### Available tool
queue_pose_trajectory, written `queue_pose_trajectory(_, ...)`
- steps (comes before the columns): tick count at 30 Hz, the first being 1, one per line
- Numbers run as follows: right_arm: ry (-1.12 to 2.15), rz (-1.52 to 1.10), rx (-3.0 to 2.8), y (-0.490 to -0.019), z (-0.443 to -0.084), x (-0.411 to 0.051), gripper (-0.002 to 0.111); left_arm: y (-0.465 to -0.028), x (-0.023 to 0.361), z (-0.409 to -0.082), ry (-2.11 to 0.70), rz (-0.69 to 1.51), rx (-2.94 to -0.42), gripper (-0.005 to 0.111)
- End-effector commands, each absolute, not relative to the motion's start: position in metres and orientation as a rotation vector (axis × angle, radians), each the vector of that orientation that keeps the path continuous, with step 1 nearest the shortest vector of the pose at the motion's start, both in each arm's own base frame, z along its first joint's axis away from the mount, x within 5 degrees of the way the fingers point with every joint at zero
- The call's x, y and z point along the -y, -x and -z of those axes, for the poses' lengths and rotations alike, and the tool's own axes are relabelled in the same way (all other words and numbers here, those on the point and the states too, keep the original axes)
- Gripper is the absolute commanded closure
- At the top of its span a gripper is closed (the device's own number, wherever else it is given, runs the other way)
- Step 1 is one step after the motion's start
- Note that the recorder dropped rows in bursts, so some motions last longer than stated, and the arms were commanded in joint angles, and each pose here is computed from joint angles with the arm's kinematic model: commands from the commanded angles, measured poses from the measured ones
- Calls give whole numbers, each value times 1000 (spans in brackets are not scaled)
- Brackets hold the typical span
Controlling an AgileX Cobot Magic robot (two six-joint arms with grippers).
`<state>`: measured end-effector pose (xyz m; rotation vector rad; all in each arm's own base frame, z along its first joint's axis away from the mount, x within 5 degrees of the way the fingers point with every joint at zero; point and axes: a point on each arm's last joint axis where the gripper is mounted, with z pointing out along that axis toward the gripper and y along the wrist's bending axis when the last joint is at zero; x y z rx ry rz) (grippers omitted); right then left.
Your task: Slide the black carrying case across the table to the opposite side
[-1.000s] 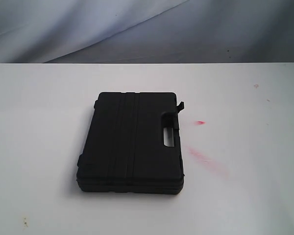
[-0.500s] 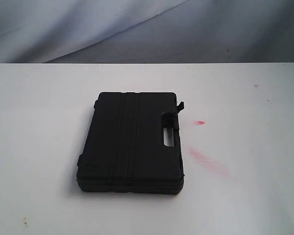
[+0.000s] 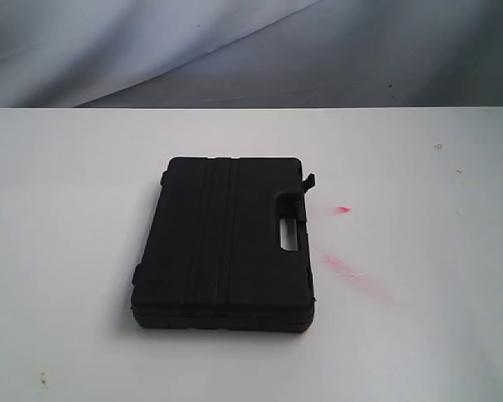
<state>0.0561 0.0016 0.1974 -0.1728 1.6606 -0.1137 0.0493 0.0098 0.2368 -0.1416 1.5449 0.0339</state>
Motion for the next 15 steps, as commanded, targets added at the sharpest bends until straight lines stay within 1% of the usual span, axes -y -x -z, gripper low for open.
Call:
queue_pose_trajectory(1,163,109,-1661,-56,-196,-2,108,-49,-12,-228,202,-19,-1619,107)
queue_pose_trajectory(6,163,109,-1661,-56,-196,-2,108,-49,-12,-226,194,-22,-1618,107)
queue_pose_trajectory(9,163,109,-1661,-56,-196,-2,108,-53,-9,-216,144,-15,-1602,107)
queue_pose_trajectory(11,163,109,-1661,-56,-196,-2,108,-56,-6,-203,88,-18,-1597,107)
queue_pose_trajectory(12,163,109,-1661,-56,-196,-2,108,-56,-5,-204,80,-10,-1578,107)
queue_pose_trajectory(15,163,109,-1661,-56,-196,-2,108,-56,-8,-199,82,-67,-1641,107)
